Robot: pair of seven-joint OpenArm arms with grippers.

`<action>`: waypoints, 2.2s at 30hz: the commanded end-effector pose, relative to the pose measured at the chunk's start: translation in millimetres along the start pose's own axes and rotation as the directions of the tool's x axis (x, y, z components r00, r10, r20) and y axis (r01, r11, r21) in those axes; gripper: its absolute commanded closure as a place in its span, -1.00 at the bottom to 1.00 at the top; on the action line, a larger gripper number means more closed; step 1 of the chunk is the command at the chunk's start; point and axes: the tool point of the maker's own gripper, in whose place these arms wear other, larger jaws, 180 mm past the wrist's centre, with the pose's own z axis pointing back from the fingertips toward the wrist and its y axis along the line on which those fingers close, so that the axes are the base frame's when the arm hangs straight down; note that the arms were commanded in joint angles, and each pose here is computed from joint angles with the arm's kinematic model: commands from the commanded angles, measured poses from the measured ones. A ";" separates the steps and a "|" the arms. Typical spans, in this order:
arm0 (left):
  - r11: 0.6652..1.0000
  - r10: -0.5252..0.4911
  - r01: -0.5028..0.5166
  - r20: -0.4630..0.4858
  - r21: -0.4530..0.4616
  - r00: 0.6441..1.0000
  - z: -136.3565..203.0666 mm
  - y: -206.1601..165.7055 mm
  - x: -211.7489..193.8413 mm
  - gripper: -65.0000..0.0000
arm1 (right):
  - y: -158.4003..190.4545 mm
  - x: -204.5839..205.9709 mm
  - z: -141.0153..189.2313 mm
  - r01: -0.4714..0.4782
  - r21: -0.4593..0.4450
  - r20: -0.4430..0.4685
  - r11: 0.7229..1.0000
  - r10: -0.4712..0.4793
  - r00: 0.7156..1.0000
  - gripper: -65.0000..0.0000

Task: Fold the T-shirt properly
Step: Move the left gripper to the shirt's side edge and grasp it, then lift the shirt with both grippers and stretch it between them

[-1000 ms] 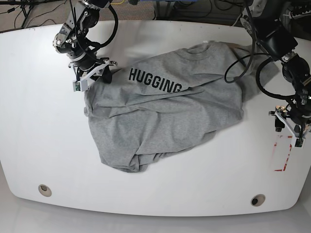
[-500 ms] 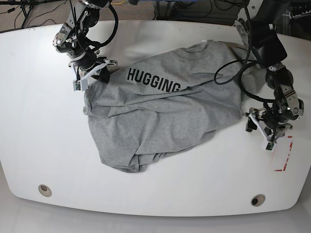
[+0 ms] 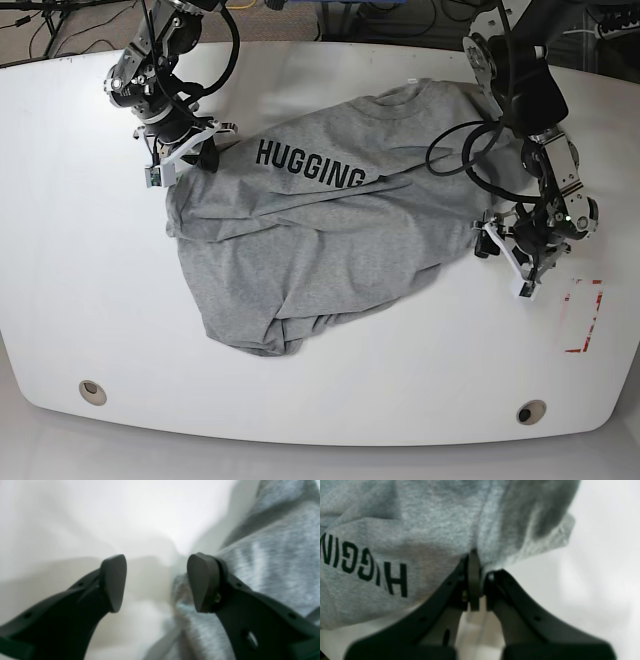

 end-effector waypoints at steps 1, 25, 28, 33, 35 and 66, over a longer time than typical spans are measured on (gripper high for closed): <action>1.000 -0.006 0.006 0.039 0.010 0.999 5.1 4.5 12.1 -0.20 | 2.5 15.8 3.2 -0.019 0.007 0.052 1.000 0.018 0.998 0.98; 0.991 0.077 -0.070 0.061 -0.115 0.995 2.9 -23.2 18.4 -0.20 | 12.3 14.8 -0.8 -0.035 0.033 0.043 0.999 0.034 0.999 0.97; 0.988 0.073 -0.065 0.054 -0.139 0.996 1.5 -30.6 20.4 -0.20 | 12.8 14.8 -1.0 -0.036 0.035 0.042 0.999 0.035 0.999 0.97; 0.982 0.011 0.000 0.056 -0.188 0.998 -3.7 -52.9 31.7 -0.20 | 12.8 14.4 -1.2 -0.035 0.035 0.041 0.999 0.034 0.999 0.97; 0.980 -0.017 0.026 0.048 -0.199 0.999 -6.0 -60.3 31.9 -0.20 | 12.8 14.4 -1.2 -0.035 0.035 0.041 0.999 0.034 0.999 0.97; 0.961 -0.057 0.061 0.026 -0.269 0.998 -26.2 -84.9 17.0 1.00 | 12.9 15.8 -1.1 -0.036 0.035 0.045 0.999 0.035 0.998 0.97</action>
